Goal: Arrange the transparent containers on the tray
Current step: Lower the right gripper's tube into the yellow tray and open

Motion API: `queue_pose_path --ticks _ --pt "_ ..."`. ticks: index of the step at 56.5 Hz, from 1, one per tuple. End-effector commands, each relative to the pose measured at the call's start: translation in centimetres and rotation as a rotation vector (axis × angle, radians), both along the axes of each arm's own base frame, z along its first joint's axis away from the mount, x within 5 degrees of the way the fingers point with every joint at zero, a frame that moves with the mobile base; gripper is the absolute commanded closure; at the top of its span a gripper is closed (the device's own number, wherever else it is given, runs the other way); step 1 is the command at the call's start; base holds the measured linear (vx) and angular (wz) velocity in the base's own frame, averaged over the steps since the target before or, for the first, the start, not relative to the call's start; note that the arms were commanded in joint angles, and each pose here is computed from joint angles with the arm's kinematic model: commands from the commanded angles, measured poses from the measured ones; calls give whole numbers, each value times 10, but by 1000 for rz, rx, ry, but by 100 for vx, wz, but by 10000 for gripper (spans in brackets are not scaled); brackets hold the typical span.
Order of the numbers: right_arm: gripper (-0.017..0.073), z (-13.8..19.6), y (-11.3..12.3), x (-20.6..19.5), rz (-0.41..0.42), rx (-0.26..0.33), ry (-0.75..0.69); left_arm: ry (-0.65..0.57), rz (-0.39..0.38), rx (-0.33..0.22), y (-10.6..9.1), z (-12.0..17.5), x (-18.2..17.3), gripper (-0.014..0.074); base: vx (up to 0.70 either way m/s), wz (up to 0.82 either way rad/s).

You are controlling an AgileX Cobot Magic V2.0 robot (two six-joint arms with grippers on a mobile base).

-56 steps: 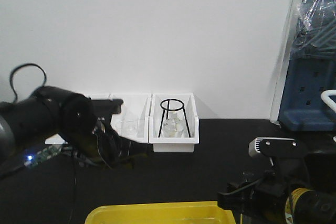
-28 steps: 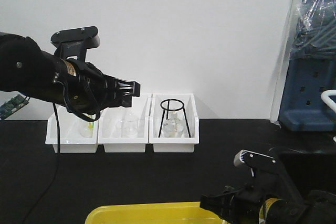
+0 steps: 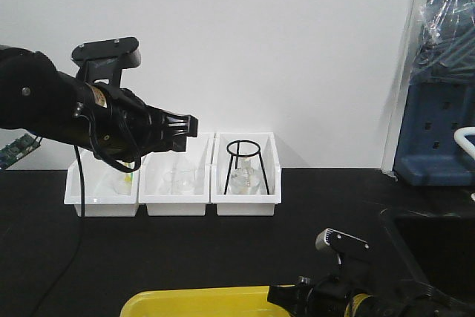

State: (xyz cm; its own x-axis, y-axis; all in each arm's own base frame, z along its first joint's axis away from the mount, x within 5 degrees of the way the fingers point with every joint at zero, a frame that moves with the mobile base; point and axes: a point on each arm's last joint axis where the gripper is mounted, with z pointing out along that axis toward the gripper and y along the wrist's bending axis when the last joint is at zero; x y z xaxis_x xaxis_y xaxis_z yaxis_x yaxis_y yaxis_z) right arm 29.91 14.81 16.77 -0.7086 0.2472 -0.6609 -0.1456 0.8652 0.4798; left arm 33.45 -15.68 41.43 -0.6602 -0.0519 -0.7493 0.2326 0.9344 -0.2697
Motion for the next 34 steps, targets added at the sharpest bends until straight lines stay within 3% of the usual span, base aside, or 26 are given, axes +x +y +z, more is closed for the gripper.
queue_pose_path --ticks 1,17,34 --pt "572 20 7 6 21 91 -99 -133 -7 -68 3 32 -11 134 0 0" --pt "572 4 21 8 143 184 -113 -134 -6 -66 3 32 -11 134 0 0" --pt "556 -22 30 11 186 253 -101 -132 -6 -65 3 32 -11 134 0 0"
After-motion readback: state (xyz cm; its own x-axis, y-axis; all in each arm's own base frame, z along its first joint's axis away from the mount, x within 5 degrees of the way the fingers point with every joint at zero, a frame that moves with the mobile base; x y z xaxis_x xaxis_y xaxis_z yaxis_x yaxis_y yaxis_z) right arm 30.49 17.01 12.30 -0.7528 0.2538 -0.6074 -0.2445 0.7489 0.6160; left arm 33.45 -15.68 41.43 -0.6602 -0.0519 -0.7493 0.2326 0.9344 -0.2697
